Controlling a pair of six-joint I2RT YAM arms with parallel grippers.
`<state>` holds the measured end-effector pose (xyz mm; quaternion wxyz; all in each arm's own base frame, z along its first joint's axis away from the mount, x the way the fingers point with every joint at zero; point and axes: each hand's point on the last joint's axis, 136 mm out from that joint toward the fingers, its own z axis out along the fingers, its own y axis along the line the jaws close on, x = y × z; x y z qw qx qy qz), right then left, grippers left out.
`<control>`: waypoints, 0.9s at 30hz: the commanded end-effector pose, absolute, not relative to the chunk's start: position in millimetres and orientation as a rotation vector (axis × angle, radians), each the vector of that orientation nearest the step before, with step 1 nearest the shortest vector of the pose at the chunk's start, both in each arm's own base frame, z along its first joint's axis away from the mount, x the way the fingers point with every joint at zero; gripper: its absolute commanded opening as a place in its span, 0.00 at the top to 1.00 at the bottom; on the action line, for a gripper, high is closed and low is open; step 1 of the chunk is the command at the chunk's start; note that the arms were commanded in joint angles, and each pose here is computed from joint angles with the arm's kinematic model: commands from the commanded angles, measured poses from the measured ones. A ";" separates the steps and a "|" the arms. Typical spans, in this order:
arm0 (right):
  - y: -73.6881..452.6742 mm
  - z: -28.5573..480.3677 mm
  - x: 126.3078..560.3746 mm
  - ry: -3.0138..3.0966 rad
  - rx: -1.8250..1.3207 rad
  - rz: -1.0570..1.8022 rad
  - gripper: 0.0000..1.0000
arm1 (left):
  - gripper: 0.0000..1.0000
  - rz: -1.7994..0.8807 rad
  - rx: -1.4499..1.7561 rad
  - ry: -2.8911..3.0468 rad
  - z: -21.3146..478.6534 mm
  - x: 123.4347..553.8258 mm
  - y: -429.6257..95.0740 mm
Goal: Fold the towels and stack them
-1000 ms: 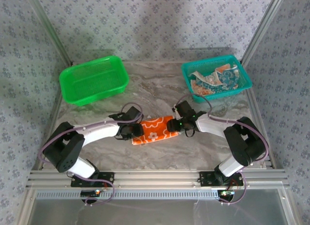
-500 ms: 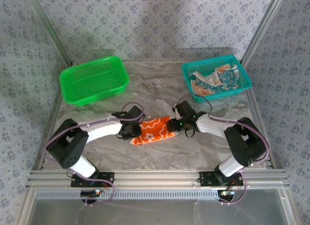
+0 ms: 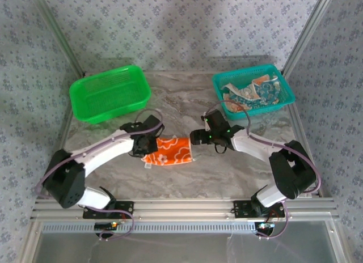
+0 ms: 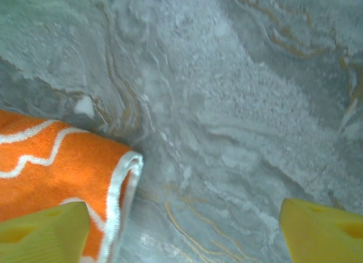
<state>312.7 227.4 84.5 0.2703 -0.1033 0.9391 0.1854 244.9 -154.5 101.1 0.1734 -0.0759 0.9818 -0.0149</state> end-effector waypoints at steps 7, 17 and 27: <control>228.5 124.2 339.5 2.455 -0.231 0.493 0.00 | 1.00 0.023 -0.140 2.687 217.5 265.9 -117.6; 216.2 138.0 340.5 2.437 -0.206 0.473 0.00 | 1.00 -0.091 -0.218 2.538 310.5 332.4 -104.8; 206.5 136.8 335.1 2.465 -0.178 0.468 0.00 | 1.00 -0.175 -0.310 2.365 369.4 411.2 -89.4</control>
